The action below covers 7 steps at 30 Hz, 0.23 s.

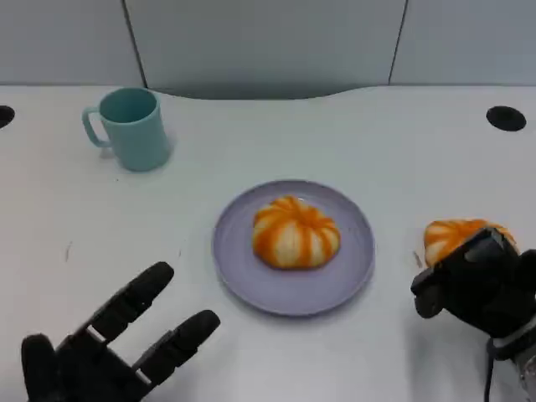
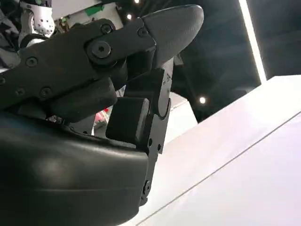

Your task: Grasp the bread from the table and place it into the plate.

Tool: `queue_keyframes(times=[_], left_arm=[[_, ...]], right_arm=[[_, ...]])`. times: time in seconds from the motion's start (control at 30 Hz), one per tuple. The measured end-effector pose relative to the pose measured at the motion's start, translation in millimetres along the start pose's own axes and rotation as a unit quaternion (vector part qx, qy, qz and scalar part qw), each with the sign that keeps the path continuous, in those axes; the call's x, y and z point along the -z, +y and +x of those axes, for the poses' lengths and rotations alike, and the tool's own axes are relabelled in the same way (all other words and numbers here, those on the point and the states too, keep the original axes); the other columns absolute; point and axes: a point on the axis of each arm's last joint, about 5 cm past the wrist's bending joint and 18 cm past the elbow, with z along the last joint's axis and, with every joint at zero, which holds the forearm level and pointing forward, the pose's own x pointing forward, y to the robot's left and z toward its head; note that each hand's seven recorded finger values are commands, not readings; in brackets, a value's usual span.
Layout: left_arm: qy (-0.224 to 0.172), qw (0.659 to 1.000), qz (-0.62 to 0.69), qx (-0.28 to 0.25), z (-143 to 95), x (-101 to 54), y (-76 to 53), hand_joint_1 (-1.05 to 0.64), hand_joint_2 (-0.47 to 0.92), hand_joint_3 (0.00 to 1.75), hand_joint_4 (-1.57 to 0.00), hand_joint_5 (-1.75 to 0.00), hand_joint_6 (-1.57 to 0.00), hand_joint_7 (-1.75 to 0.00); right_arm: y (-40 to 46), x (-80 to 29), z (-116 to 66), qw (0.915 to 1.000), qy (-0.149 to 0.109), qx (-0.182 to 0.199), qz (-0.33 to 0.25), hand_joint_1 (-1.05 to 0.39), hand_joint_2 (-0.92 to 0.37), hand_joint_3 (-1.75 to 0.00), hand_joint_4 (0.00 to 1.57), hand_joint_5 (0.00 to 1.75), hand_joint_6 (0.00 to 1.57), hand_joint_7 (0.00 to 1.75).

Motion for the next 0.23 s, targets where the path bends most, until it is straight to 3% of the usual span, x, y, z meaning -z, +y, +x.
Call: queue_keyframes(times=[0.23], left_arm=[[0.002, 1.0, -0.001, 0.019, -0.8, -2.0, 8.3, -1.05, 0.92, 0.53, -0.27, -0.35, -0.26, -0.05]], right_arm=[[1.0, -1.4, 1.0, 1.0, 0.002, 0.006, -0.001, -0.53, -0.88, -0.01, 1.57, 0.14, 1.49, 0.01]])
